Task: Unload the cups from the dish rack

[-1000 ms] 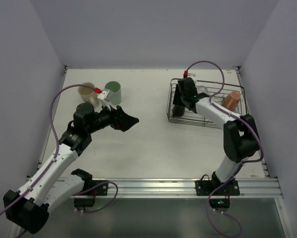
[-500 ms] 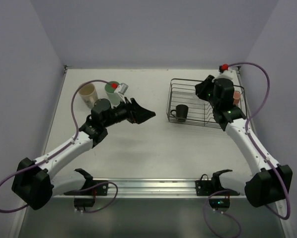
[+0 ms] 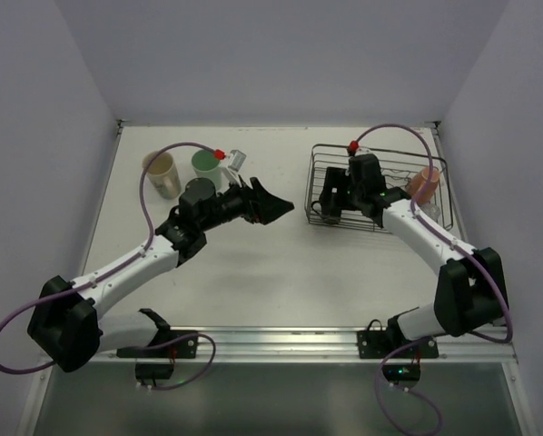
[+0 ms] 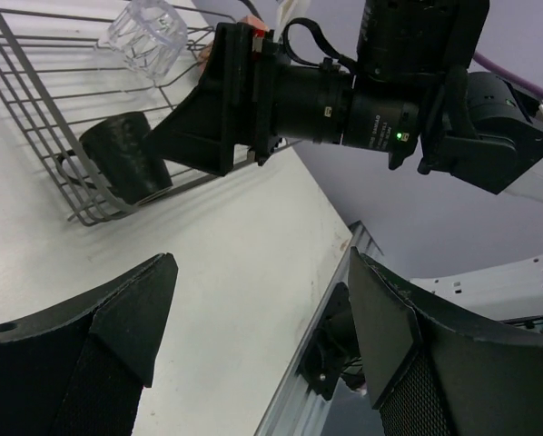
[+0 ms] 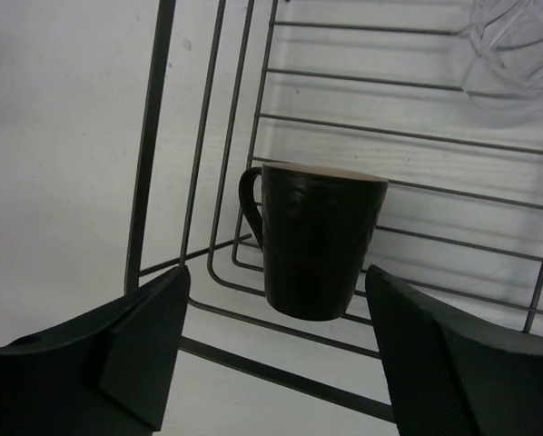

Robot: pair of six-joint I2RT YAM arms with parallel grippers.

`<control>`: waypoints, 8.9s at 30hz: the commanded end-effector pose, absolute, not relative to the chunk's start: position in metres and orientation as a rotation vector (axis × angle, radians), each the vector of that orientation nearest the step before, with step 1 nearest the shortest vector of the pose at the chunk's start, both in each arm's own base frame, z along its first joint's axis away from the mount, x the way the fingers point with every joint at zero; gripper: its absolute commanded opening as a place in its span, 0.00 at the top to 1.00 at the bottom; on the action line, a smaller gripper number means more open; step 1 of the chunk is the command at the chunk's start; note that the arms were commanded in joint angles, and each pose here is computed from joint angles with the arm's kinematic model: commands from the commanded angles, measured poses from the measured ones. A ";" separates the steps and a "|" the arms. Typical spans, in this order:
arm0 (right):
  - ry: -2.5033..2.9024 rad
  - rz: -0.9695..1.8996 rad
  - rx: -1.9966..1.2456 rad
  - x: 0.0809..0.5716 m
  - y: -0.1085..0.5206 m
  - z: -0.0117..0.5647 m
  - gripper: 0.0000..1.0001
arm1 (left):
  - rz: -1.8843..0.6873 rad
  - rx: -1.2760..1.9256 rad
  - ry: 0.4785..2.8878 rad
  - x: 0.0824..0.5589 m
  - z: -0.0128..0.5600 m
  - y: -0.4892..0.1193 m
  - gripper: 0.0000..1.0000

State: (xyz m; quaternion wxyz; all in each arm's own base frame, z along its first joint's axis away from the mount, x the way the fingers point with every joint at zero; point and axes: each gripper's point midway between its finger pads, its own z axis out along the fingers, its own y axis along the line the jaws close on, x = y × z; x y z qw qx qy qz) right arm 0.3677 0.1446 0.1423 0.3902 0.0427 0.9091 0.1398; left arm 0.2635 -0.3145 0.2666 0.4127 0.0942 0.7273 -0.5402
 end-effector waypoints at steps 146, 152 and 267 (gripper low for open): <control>1.803 0.997 -0.231 0.288 0.208 0.273 0.01 | -0.543 0.149 1.849 0.427 0.286 -0.268 1.00; 1.799 0.998 -0.177 0.281 0.202 0.264 0.01 | -0.270 0.094 1.829 0.475 0.257 -0.251 1.00; 1.698 1.297 0.096 0.321 0.173 0.299 0.69 | -1.610 0.241 1.580 0.252 0.306 -0.335 0.19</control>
